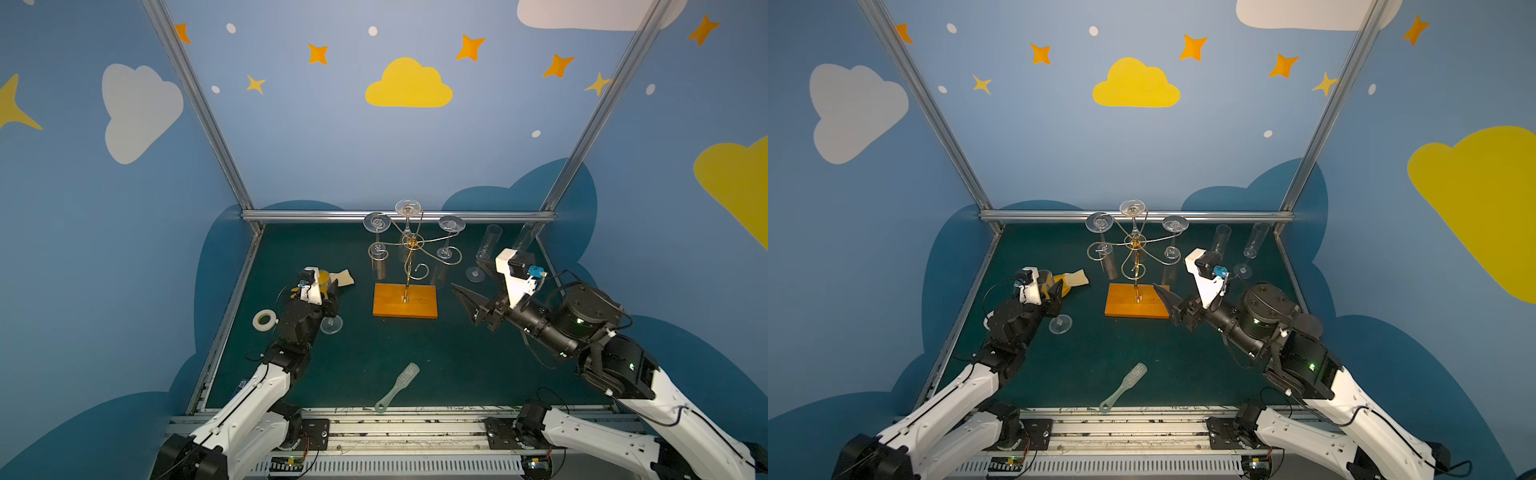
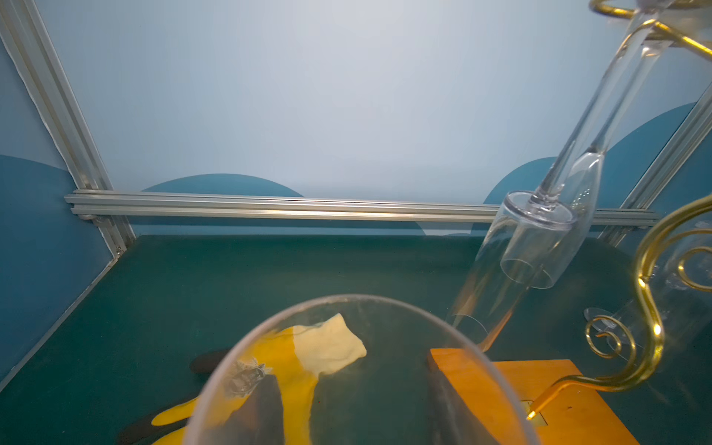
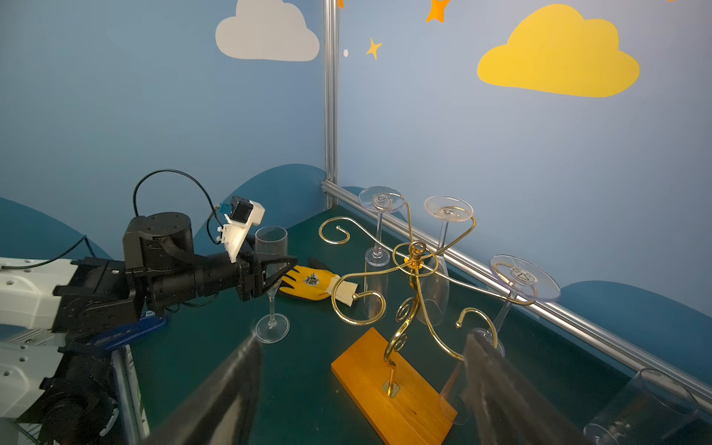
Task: Take the wine glass off the wine glass rack
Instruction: Place the wine glass at the middle-left of the table.
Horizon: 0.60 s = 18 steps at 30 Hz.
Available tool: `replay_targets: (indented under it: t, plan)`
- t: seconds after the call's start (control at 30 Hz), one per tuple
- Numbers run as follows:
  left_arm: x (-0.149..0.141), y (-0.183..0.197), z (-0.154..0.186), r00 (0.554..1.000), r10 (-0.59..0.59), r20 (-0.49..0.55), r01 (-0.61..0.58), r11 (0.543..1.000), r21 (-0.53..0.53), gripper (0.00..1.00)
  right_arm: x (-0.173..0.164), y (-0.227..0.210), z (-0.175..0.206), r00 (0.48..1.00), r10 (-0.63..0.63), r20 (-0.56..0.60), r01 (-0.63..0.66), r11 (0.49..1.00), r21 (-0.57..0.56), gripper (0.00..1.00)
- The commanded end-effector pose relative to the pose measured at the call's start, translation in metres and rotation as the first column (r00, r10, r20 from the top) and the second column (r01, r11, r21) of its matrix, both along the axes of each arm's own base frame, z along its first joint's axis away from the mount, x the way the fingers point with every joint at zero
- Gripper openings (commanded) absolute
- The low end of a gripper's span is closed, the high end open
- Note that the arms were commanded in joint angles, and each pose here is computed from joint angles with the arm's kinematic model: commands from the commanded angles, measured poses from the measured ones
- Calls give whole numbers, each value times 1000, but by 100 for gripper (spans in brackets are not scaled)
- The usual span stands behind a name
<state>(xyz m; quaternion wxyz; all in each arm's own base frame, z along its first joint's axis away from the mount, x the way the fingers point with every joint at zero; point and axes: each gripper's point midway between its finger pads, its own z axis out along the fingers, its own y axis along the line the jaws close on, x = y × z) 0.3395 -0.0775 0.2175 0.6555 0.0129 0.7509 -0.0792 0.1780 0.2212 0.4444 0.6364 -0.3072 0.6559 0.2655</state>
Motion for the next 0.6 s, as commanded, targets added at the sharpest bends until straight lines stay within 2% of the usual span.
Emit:
replay_targets:
  t: [0.0,0.57]
  plan:
    - [15,-2,41,991,6,136,-6,1000,-2,40,0,-5,11,999,-18,26,17,1000,12,81]
    - [74,-24,15,991,-24,131,24,1000,1,41,3,-13,8,998,-53,26,53,999,1,81]
